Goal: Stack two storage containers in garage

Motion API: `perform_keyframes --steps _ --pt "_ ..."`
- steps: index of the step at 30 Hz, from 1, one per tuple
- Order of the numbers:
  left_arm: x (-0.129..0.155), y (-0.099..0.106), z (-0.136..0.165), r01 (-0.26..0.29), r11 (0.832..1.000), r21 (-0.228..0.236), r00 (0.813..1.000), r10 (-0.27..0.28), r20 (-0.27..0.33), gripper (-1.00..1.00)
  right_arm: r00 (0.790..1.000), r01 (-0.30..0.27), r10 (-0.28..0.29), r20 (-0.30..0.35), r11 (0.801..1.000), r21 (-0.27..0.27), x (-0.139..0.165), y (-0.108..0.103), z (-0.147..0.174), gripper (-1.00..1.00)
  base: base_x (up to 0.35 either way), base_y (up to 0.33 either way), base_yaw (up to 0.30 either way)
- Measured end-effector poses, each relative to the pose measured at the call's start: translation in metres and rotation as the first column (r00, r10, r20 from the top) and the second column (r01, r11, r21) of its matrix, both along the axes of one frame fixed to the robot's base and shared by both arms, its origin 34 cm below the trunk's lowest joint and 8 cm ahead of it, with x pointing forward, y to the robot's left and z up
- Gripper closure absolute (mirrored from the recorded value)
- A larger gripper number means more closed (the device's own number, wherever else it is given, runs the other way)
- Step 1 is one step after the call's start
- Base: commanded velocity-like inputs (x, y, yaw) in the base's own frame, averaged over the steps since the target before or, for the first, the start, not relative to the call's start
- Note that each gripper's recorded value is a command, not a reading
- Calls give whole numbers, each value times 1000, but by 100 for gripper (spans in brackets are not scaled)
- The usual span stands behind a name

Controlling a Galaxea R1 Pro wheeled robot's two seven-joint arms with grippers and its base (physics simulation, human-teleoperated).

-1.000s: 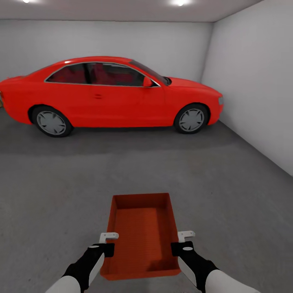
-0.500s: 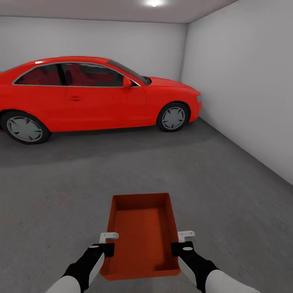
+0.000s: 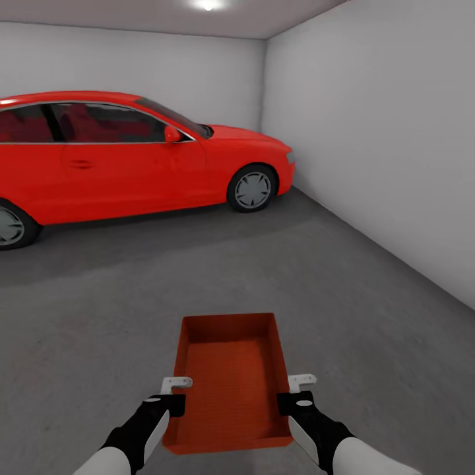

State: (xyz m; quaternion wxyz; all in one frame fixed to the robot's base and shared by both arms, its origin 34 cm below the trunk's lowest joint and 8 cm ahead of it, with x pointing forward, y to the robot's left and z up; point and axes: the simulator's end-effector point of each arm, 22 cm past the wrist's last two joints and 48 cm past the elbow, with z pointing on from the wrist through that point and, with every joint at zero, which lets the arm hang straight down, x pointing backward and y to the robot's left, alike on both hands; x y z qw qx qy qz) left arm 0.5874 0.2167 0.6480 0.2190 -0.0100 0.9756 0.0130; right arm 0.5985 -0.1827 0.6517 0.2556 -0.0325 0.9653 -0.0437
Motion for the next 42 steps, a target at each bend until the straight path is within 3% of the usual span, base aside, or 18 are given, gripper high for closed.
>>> perform_keyframes --steps 24,42 --pt "1 0 0 0 1000 0 1000 0 2 100 1000 0 0 2 1000 0 1 0 0 100 0 0 -284" --pt "1 0 0 0 1000 0 1000 0 2 100 1000 0 0 2 1000 0 1 0 0 100 0 0 -181"
